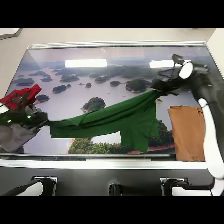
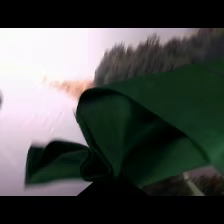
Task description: Fold the shirts.
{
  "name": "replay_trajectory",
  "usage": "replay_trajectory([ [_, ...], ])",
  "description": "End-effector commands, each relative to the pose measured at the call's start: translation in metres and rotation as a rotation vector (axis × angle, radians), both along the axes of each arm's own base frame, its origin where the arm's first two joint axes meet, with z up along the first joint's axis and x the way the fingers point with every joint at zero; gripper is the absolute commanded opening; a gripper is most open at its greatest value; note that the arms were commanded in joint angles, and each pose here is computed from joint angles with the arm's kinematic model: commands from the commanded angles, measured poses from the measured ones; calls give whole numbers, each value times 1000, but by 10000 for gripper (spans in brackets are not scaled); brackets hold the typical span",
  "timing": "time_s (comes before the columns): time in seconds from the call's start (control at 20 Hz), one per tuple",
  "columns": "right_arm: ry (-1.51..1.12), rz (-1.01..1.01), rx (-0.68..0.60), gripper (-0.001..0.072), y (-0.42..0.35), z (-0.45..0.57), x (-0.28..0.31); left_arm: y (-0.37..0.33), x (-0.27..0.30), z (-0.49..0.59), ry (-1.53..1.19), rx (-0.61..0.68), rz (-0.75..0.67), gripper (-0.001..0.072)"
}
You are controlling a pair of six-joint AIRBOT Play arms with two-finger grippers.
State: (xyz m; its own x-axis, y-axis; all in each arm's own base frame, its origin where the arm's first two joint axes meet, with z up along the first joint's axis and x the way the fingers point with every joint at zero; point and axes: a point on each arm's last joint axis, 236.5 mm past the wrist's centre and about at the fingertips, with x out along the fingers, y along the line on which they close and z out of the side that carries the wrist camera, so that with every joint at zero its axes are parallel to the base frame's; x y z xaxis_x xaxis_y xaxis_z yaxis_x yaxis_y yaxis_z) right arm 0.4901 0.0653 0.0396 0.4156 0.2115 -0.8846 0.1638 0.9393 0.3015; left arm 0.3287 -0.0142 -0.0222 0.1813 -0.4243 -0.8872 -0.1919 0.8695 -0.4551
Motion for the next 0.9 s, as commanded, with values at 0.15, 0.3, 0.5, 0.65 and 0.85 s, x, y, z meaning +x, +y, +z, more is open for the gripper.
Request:
replay_trajectory([
  [0.15,-6,-92,213,466,29,-14,26,-14,70,-23,-11,-187,-18,319],
  [0.3,59,76,145,497,5,10,-11,22,55,2,10,-122,-60,569],
  [0.5,373,142,65,493,-46,5,-99,53,-1,-11,120,-65,12,570],
  [0.65,511,189,73,493,-39,-9,-136,37,-49,-53,216,-117,-7,568],
  [0.85,538,224,83,493,-25,-12,-150,38,-61,-78,211,-105,5,567],
])
